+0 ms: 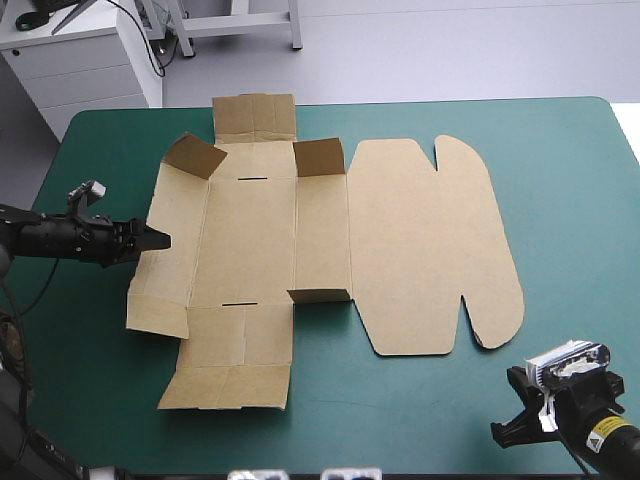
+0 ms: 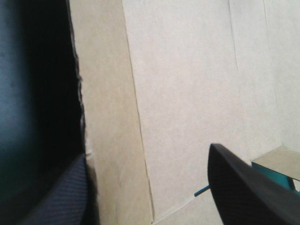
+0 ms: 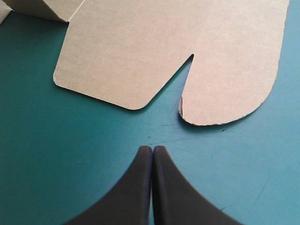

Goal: Fold the box

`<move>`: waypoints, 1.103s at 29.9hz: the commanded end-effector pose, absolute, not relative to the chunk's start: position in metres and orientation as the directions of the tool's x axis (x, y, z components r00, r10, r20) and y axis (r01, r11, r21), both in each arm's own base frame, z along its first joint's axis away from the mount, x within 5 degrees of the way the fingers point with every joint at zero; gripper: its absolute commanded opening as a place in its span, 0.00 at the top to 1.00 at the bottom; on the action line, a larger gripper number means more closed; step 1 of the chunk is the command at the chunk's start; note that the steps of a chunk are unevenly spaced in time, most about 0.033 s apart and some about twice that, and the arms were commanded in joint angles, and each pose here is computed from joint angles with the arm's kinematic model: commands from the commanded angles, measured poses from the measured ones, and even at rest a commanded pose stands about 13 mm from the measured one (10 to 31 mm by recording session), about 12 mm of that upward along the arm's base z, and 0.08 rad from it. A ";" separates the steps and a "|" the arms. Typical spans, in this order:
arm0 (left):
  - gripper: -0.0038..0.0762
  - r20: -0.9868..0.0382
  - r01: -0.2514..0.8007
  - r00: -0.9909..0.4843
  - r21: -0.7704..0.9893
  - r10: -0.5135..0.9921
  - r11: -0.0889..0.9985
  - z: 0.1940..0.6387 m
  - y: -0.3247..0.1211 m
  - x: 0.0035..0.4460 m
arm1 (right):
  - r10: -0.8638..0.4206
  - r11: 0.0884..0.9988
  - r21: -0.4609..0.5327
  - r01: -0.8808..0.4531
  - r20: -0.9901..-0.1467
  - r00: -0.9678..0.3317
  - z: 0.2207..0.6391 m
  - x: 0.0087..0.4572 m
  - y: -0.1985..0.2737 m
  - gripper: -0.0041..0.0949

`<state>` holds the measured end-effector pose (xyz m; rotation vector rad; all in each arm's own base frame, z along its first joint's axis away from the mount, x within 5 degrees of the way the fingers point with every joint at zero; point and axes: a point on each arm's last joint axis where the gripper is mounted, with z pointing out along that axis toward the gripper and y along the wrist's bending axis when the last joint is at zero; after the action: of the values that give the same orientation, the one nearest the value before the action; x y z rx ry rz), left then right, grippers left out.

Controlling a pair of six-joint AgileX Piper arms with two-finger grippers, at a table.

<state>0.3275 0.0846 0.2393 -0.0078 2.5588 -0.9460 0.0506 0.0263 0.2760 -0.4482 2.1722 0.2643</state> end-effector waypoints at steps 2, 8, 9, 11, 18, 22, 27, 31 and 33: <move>0.30 -0.409 0.155 -0.906 -0.567 -0.113 0.809 0.277 0.086 0.327 | -0.195 0.914 0.023 -0.405 -0.850 -0.489 0.288 0.054 0.027 0.98; 0.30 -0.364 0.080 -0.927 -0.421 -0.087 0.904 0.290 0.102 0.328 | -0.195 0.914 0.023 -0.405 -0.850 -0.489 0.288 0.054 0.027 0.98; 0.30 -0.352 0.064 -0.932 -0.398 -0.088 0.915 0.290 0.106 0.327 | -0.195 0.914 0.023 -0.405 -0.850 -0.489 0.288 0.054 0.027 0.98; 0.30 -0.332 0.065 -0.941 -0.367 -0.065 0.928 0.288 0.108 0.325 | -0.195 0.914 0.023 -0.405 -0.850 -0.489 0.288 0.054 0.027 0.98; 0.30 -0.233 0.041 -0.971 -0.389 -0.055 0.920 0.261 0.113 0.330 | -0.195 0.914 0.023 -0.405 -0.850 -0.489 0.288 0.054 0.027 0.98; 0.30 -0.189 0.026 -0.980 -0.423 -0.060 0.906 0.244 0.114 0.336 | -0.195 0.914 0.023 -0.405 -0.850 -0.489 0.288 0.054 0.027 0.98; 0.30 -0.141 0.009 -0.988 -0.463 -0.063 0.887 0.227 0.115 0.341 | -0.195 0.914 0.023 -0.405 -0.850 -0.489 0.288 0.054 0.027 0.98; 0.30 -0.119 -0.008 -0.990 -0.490 -0.075 0.872 0.218 0.114 0.343 | -0.195 0.914 0.023 -0.405 -0.850 -0.489 0.288 0.054 0.027 0.98; 0.30 -0.127 -0.002 -0.989 -0.521 -0.081 0.853 0.216 0.111 0.343 | -0.195 0.914 0.023 -0.405 -0.850 -0.489 0.288 0.054 0.027 0.98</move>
<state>0.3449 0.1240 0.2092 -0.0849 2.9147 -0.6516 0.0505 0.0262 0.2761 -0.4481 2.1714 0.2643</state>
